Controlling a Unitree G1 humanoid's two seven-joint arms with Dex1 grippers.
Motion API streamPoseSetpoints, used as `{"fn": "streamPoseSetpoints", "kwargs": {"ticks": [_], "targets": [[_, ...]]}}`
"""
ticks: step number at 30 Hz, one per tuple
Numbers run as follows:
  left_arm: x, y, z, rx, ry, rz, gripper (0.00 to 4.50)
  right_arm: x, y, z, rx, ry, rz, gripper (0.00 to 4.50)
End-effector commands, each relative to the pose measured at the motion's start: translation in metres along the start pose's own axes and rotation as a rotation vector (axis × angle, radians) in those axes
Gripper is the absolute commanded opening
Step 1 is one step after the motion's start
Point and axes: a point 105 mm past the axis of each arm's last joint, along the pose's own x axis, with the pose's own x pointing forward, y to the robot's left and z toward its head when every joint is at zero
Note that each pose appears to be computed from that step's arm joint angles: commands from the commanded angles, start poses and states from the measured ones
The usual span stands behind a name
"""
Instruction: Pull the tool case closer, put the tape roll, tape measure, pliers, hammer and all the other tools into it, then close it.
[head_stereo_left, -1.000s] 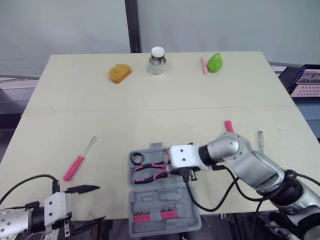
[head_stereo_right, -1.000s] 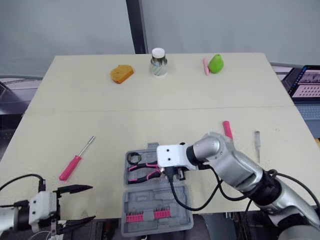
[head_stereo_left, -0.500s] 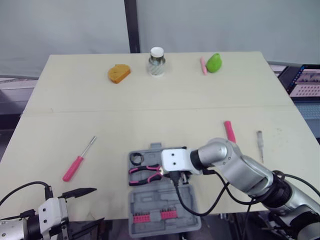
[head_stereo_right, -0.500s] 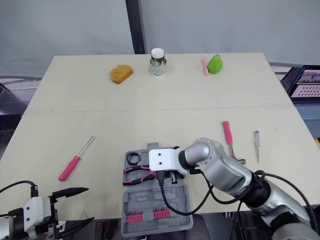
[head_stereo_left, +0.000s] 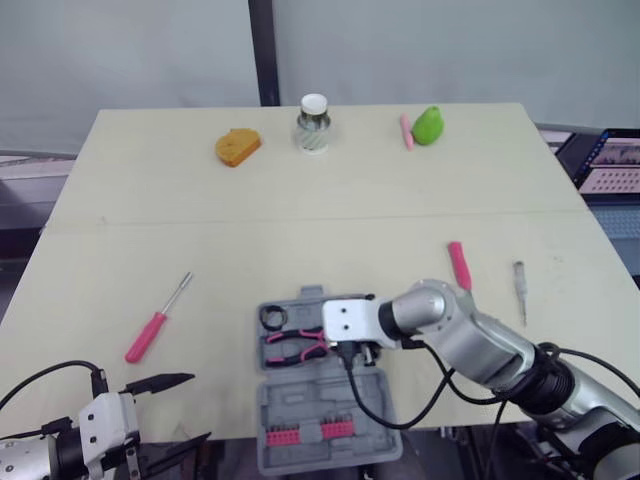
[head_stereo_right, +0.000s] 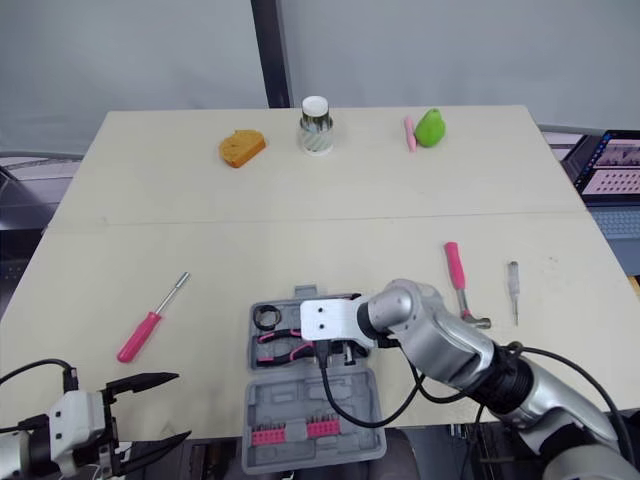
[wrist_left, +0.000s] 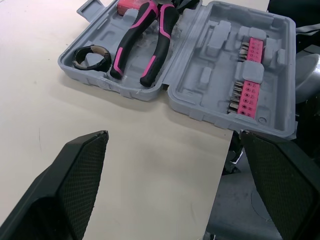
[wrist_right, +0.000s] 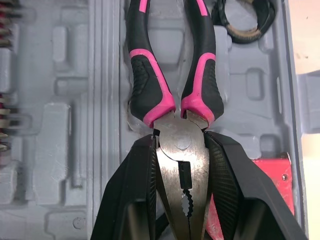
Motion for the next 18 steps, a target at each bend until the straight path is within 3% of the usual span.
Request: {"fn": "streamPoseSetpoints", "kwargs": {"ticks": [1,18], "targets": [[0.0008,0.0013,0.0048,0.017,-0.006,-0.001,4.5,-0.0002,-0.0014,0.0083,-0.038,-0.028,-0.021,0.95],[0.003,0.0052,0.0023,0.014,0.002,0.009,4.5,0.004,-0.0005,0.0111,-0.043,-0.043,-0.011,0.95]]}}
